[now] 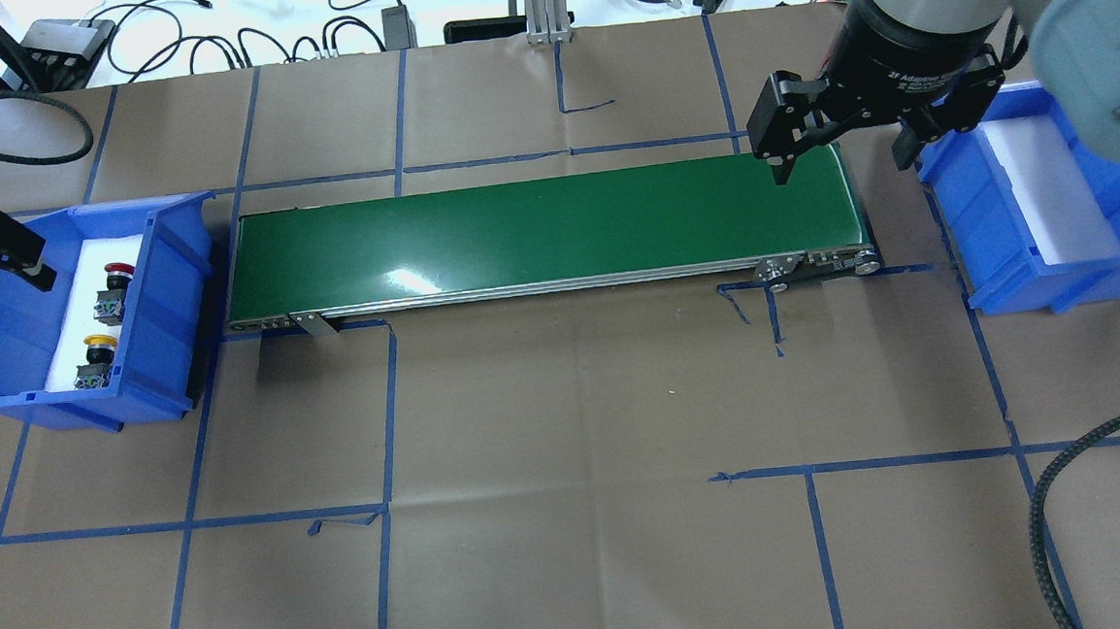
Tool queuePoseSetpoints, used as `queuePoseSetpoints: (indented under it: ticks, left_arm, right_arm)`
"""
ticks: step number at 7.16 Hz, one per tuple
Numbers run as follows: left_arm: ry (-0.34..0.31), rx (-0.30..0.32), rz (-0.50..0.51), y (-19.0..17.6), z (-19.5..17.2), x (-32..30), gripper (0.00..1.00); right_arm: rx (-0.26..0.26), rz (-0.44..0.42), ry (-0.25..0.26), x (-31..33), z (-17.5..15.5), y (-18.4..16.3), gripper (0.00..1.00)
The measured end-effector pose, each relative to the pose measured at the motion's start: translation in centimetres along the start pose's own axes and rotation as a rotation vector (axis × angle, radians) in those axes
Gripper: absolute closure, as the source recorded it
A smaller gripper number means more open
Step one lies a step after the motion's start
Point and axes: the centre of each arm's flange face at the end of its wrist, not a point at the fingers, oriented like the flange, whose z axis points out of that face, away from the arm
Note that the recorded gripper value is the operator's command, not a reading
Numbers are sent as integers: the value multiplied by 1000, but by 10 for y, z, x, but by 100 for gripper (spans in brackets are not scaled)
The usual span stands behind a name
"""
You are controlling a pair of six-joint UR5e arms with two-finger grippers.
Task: Transport two buttons from left to right
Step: 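Lower the left gripper and grasp the yellow-capped button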
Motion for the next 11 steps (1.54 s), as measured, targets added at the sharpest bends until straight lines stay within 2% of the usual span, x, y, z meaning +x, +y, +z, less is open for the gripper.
queuePoseSetpoints:
  ticks: [2, 4, 6, 11]
  left_arm:
    - [5, 5, 16, 20, 24, -51, 1]
    - [-4, 24, 8, 24, 52, -67, 1]
    - [-27, 54, -22, 17, 79, -62, 1]
    - [-55, 84, 28, -13, 145, -58, 3]
  right_arm:
    - [-2, 3, -3, 0, 0, 0, 0]
    - [-11, 2, -2, 1, -5, 4, 0]
    - [-11, 4, -2, 1, -8, 3, 0]
    - [-10, 5, -10, 0, -6, 1, 0]
